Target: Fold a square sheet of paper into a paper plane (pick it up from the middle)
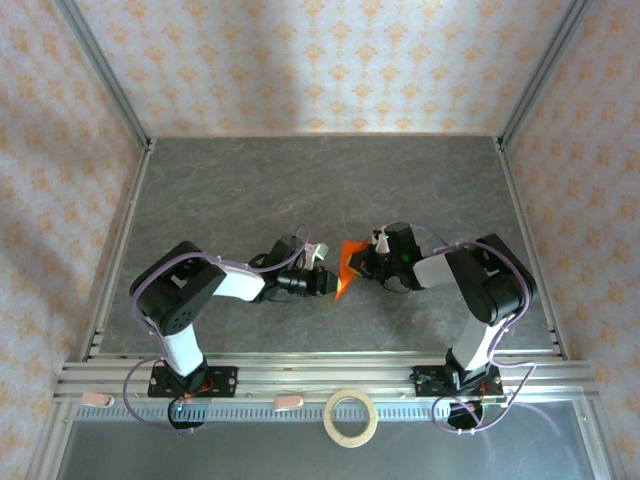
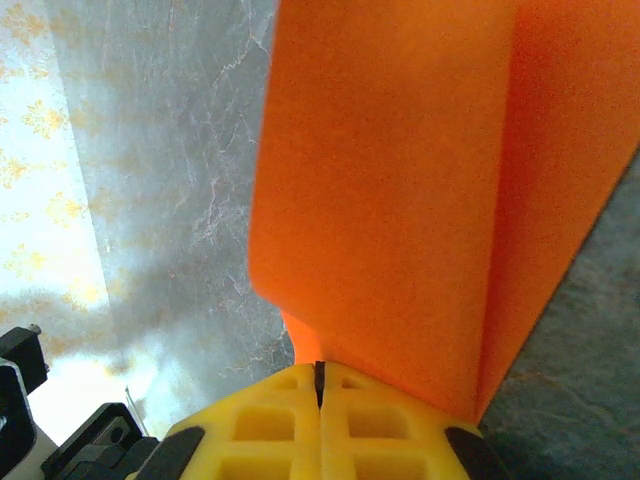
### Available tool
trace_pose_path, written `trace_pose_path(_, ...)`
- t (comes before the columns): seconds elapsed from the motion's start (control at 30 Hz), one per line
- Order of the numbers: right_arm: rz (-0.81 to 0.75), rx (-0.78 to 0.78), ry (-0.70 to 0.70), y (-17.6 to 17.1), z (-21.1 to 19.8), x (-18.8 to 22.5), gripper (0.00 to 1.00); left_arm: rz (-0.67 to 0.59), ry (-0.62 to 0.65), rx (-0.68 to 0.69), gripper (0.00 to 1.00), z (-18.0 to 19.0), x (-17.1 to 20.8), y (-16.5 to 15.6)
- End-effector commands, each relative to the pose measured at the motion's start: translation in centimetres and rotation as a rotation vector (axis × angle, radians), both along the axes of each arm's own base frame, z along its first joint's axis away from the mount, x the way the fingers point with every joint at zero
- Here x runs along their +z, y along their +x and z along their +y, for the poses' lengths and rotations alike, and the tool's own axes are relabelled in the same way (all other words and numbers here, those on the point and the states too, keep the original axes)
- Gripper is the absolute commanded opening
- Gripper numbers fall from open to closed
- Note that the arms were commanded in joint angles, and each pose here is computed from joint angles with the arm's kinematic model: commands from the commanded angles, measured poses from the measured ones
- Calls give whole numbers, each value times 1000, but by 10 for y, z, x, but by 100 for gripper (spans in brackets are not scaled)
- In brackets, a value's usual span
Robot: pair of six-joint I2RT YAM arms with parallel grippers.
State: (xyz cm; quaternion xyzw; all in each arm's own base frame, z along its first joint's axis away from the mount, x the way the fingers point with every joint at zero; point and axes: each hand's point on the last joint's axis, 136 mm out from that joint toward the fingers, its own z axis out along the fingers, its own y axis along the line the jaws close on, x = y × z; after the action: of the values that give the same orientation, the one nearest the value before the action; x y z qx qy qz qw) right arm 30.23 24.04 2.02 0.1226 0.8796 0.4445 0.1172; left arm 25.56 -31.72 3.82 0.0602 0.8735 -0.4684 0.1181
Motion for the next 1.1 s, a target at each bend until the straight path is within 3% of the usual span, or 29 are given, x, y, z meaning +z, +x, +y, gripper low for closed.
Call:
trace_pose_path(0.0, 121, -64, -204, -19, -31, -56, 0, -11, -15, -51, 13, -8, 1, -5)
trace_pose_path(0.23, 128, -67, -215, -21, -33, -59, 0, 39, 33, -99, 0, -6, -18, -20)
trace_pose_path(0.53, 129, -77, -236, -19, -36, -60, 0, 97, 126, -152, 0, 4, -44, -39)
trace_pose_path(0.73, 130, -77, -242, -19, -37, -61, 0, 34, 147, -132, 10, 4, -28, -28)
trace_pose_path(0.9, 125, -75, -243, -19, -37, -59, 0, -89, 100, -30, 21, 3, 19, -6)
trace_pose_path(1.0, 126, -78, -244, -19, -37, -59, 0, -136, 86, 49, 20, 4, 36, 9)
trace_pose_path(1.07, 127, -79, -243, -19, -37, -59, 0, -145, 61, 66, 12, 0, 43, 15)
